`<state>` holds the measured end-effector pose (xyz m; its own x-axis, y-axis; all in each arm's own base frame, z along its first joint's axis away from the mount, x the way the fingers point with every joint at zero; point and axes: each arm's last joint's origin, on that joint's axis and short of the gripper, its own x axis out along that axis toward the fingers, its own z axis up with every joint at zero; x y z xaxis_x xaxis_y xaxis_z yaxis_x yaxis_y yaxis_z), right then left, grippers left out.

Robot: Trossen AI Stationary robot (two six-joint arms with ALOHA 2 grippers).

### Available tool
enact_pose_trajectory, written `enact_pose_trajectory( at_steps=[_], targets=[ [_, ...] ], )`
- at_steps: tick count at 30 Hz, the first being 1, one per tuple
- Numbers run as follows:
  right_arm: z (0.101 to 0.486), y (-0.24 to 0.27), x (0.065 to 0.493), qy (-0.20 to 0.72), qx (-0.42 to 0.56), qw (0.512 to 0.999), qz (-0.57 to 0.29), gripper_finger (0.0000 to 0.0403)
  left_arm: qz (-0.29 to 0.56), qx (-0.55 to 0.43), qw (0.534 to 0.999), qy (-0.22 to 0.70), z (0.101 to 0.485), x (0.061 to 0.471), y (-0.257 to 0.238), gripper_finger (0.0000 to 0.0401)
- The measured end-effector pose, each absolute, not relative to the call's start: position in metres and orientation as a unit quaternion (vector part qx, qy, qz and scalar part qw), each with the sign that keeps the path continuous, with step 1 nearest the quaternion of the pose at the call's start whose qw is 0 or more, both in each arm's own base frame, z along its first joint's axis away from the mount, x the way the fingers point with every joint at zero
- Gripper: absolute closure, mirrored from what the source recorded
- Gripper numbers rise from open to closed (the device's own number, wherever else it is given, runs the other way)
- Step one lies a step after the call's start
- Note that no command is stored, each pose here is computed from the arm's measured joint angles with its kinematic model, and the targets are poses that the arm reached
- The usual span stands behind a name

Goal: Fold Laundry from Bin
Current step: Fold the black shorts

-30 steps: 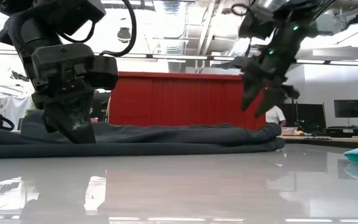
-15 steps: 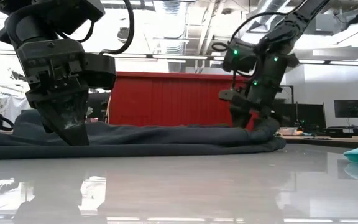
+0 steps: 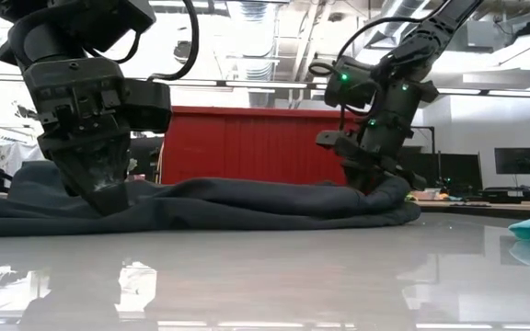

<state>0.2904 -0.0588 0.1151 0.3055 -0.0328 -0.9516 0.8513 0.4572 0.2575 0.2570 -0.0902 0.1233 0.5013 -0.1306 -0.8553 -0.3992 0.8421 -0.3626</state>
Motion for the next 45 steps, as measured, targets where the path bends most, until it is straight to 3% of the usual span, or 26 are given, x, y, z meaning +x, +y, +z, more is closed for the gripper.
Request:
enact_pose_trajectory(
  at_steps=[1,5,10,14,17,19,24,28,37,45],
  targets=[
    [0.116,-0.060,0.290,0.496,0.416,0.694,-0.315,0.0362,0.080,-0.270,0.823,0.494,0.124,0.257,-0.090,0.0401],
    [0.120,-0.061,0.287,0.492,0.427,0.688,-0.321,0.0365,0.054,-0.284,0.822,0.491,0.140,0.260,-0.091,0.0401],
    [0.133,-0.058,0.275,0.503,0.424,0.675,-0.333,0.0365,0.014,-0.304,0.855,0.419,0.197,0.267,-0.088,0.0401],
    [0.147,-0.057,0.262,0.510,0.413,0.662,-0.362,0.0365,0.092,-0.262,0.911,0.305,0.229,0.264,-0.079,0.0401],
    [0.155,-0.054,0.252,0.518,0.407,0.649,-0.380,0.0365,0.175,-0.233,0.925,0.244,0.236,0.266,-0.069,0.0401],
    [0.160,-0.051,0.247,0.517,0.405,0.645,-0.391,0.0365,0.193,-0.221,0.928,0.231,0.231,0.274,-0.064,0.0401],
    [0.166,-0.045,0.245,0.517,0.403,0.649,-0.386,0.0365,0.084,-0.163,0.950,0.254,0.203,0.310,-0.052,0.0401],
    [0.167,-0.040,0.246,0.516,0.403,0.652,-0.382,0.0365,0.080,-0.171,0.937,0.293,0.170,0.326,-0.029,0.0401],
    [0.175,-0.029,0.243,0.520,0.402,0.657,-0.368,0.0365,0.058,-0.184,0.915,0.353,0.124,0.337,-0.010,0.0401],
    [0.201,-0.027,0.238,0.468,0.430,0.696,-0.334,0.0365,0.061,-0.186,0.915,0.354,0.114,0.341,-0.005,0.0401]
  ],
)
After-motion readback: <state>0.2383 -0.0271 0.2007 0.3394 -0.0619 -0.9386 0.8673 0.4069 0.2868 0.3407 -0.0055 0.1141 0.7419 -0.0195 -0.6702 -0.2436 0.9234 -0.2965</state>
